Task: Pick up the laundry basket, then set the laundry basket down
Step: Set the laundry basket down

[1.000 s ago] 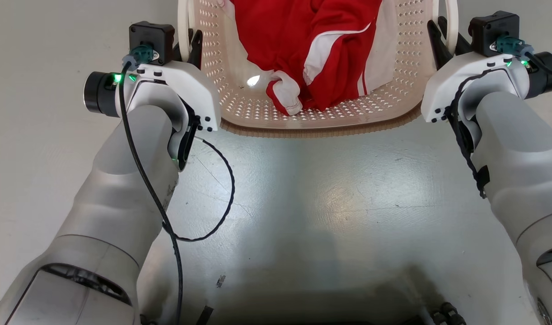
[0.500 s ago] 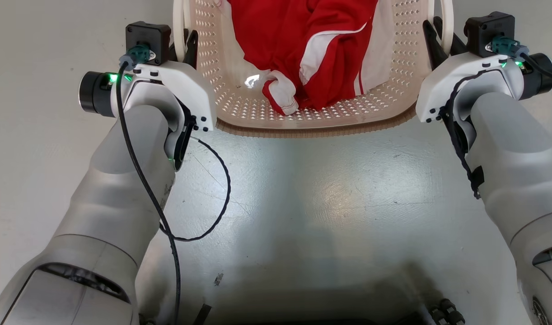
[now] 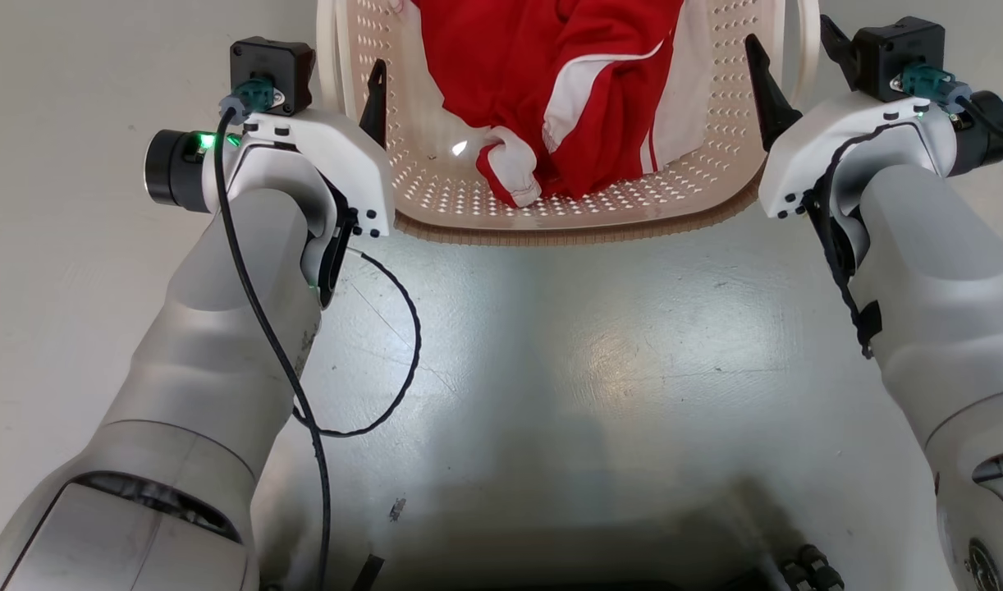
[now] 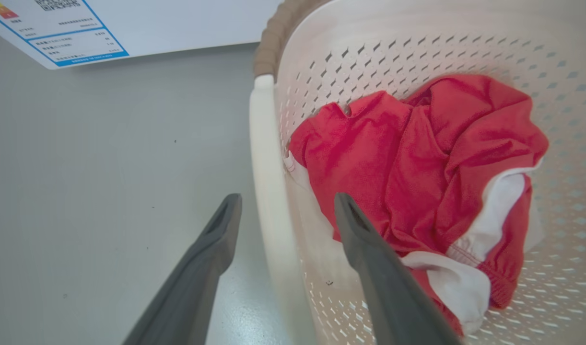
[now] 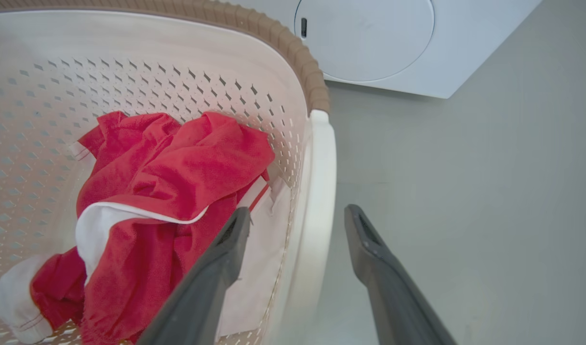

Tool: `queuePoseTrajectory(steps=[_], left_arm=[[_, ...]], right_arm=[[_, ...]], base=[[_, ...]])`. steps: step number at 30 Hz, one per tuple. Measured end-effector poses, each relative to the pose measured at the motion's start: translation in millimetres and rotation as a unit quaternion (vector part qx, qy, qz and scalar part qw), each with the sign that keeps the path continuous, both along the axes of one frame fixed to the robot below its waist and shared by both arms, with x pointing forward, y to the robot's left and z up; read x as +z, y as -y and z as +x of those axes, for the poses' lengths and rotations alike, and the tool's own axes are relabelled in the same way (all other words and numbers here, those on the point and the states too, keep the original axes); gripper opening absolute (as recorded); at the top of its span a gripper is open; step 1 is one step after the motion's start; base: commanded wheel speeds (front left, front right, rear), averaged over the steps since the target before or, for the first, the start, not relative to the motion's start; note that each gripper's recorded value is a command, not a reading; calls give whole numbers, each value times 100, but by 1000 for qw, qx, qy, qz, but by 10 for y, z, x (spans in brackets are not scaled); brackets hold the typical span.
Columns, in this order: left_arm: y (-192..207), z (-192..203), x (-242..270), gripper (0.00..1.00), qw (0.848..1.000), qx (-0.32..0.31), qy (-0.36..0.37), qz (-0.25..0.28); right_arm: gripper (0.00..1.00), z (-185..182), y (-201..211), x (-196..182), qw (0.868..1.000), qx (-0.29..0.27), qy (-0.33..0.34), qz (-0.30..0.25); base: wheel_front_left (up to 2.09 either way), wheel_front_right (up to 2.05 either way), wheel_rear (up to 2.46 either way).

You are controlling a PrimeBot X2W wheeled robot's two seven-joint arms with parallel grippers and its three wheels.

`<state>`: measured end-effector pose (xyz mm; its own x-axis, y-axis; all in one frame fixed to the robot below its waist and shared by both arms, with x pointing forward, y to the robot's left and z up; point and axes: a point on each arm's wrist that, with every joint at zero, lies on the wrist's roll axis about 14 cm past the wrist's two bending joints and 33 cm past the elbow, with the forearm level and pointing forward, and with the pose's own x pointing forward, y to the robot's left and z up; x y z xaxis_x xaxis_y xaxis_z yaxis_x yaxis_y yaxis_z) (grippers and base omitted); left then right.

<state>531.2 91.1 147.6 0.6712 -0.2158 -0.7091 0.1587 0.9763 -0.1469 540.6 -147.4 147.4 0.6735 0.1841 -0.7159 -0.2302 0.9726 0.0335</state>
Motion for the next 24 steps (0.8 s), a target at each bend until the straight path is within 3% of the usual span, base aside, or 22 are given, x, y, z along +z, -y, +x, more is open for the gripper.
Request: queuePoseTrajectory(steps=[9,24], left_arm=[[-61,116,232,100,1000,12,23,9],[-281,36,1119,100,992,88,94,-18]], right_arm=[[100,-8,56,236,999,-17,28,1],[100,91,130,1385,988,-28,152,1]], base=[[0,0,0],[0,0,0]])
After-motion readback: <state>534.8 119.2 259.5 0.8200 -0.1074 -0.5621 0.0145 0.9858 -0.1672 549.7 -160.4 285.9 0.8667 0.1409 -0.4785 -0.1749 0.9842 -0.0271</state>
